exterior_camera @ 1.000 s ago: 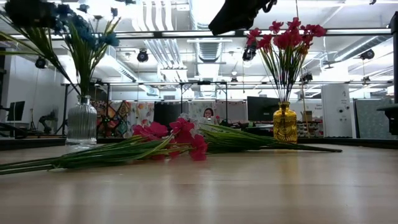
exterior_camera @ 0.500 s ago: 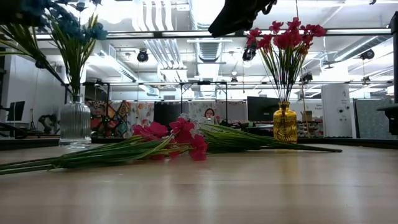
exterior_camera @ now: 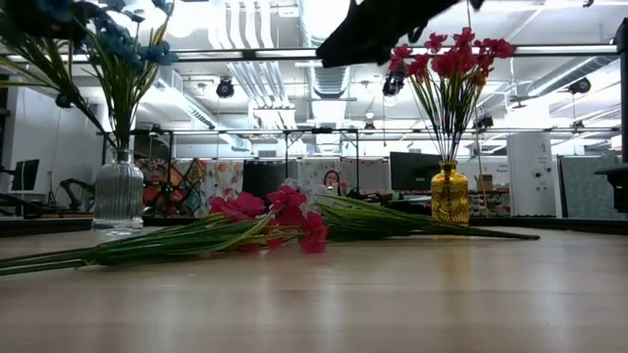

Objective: Sort flowers into vase by color
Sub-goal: Put the blue flowers into the transparent vase

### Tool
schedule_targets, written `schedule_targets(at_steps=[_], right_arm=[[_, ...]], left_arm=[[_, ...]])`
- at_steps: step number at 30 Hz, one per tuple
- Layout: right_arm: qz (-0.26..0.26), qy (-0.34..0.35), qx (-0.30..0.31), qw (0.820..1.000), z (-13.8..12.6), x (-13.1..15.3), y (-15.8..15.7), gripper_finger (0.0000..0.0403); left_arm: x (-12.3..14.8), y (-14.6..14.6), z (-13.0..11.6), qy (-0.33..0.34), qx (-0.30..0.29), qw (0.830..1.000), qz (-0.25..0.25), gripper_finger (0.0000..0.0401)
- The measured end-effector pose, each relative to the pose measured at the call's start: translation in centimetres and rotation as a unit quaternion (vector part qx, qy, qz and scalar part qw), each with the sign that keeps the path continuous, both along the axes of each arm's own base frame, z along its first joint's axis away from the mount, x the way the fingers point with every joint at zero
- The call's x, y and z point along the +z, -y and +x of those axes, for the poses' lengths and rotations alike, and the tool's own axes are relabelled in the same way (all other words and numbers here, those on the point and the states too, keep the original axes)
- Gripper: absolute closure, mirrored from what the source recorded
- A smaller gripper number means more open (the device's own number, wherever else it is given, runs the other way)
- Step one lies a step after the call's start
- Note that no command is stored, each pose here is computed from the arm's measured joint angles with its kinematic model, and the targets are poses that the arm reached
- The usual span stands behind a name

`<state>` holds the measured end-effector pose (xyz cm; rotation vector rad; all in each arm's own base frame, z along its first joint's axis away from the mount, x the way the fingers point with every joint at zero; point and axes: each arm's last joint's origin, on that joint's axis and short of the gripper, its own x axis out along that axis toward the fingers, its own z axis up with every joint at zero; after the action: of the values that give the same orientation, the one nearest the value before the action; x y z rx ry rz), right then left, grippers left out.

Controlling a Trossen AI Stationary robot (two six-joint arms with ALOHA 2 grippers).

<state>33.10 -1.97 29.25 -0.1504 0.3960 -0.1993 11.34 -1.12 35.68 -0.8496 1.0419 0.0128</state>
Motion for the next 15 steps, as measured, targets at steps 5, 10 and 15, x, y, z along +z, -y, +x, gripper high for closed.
schedule_targets(at_steps=[5, 10, 15], right_arm=[[0.002, 0.073, 0.006, 0.997, 1.4, -2.8, -0.4, 0.0179], [-0.013, 0.084, 0.023, 0.996, 5.6, -4.7, -1.0, 0.0179], [0.013, 0.095, 0.009, 0.995, 10.3, -5.4, -0.4, 0.0179]], left_arm=[[0.7, -0.1, 0.0, 0.018, 0.000, 0.999, 0.030, 0.0081], [1.2, -0.2, 0.0, 0.031, -0.006, 0.998, 0.056, 0.0081], [1.6, -0.4, -0.3, 0.020, 0.011, 0.997, 0.080, 0.0081]])
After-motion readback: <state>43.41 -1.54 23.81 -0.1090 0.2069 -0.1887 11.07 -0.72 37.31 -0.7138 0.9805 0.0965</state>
